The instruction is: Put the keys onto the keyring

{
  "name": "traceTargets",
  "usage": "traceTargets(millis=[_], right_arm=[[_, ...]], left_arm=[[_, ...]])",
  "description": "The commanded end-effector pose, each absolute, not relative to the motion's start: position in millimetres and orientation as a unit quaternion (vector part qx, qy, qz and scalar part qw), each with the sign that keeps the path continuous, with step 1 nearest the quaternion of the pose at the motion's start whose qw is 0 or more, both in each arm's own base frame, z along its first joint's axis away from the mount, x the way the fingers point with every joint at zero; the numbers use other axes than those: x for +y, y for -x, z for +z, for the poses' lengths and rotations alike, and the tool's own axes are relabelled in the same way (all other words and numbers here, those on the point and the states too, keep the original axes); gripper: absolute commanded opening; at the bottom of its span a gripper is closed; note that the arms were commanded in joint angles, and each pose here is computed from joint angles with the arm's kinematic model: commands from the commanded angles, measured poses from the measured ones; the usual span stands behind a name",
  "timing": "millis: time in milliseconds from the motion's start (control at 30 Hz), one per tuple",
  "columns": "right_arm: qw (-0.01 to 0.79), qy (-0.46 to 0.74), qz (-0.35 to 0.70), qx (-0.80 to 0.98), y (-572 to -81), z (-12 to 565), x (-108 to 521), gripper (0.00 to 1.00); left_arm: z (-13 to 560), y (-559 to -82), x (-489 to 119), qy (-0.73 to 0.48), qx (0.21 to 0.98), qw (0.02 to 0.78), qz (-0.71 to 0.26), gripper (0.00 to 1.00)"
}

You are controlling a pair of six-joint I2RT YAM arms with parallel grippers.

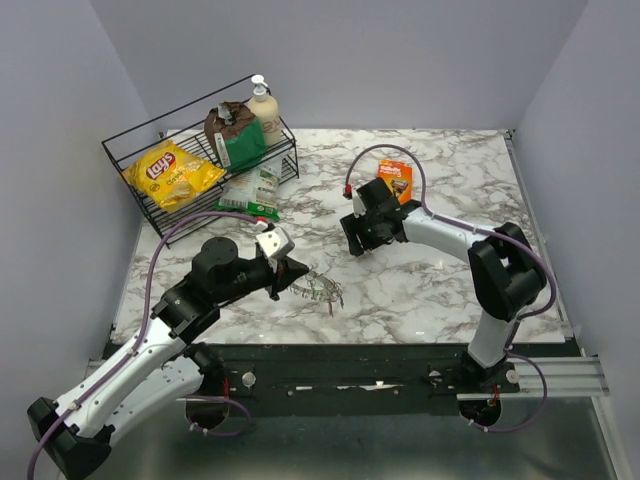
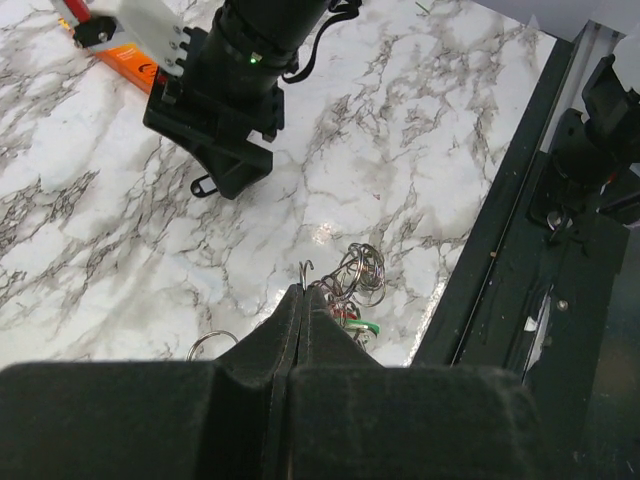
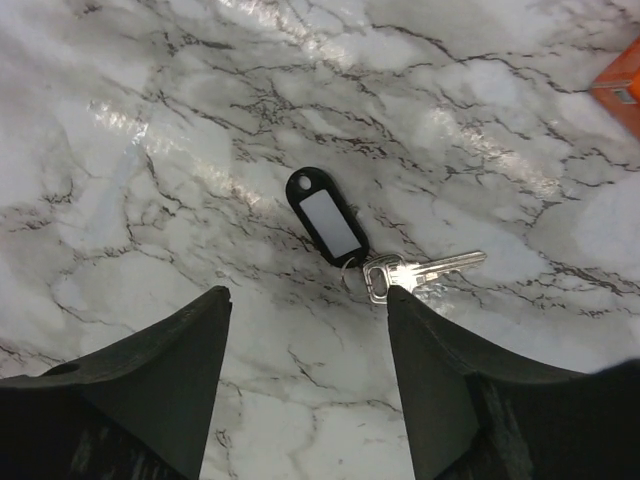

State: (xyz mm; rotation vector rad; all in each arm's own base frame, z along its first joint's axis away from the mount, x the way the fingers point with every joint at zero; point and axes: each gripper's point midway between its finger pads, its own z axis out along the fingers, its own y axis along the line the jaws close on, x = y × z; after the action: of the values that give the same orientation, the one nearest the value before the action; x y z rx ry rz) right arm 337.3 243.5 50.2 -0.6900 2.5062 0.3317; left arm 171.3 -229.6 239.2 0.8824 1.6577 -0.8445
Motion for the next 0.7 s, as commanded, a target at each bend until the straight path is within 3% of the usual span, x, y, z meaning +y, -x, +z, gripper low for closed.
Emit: traceTargets(millis=[0, 400, 667], right_arm=[[0.235, 0.260, 0.054, 0.935, -344.4, 34.7, 227.8, 0.67], [0.216, 0.241, 0.050, 0.945, -347.7, 18.9, 230.3, 0.60], [0.198, 0.245, 0.065, 0.947, -339.7, 11.1, 233.7, 0.34]], left_arm=[[260.5, -169.6, -232.9, -0.378, 0.662, 0.535, -0.365, 0.00], [261.5, -172.9, -246.2, -0.327, 0.663, 0.529, -0.418, 0.00], [261.6, -181.2, -249.0, -0.307, 0.655, 0.545, -0.423, 0.00]])
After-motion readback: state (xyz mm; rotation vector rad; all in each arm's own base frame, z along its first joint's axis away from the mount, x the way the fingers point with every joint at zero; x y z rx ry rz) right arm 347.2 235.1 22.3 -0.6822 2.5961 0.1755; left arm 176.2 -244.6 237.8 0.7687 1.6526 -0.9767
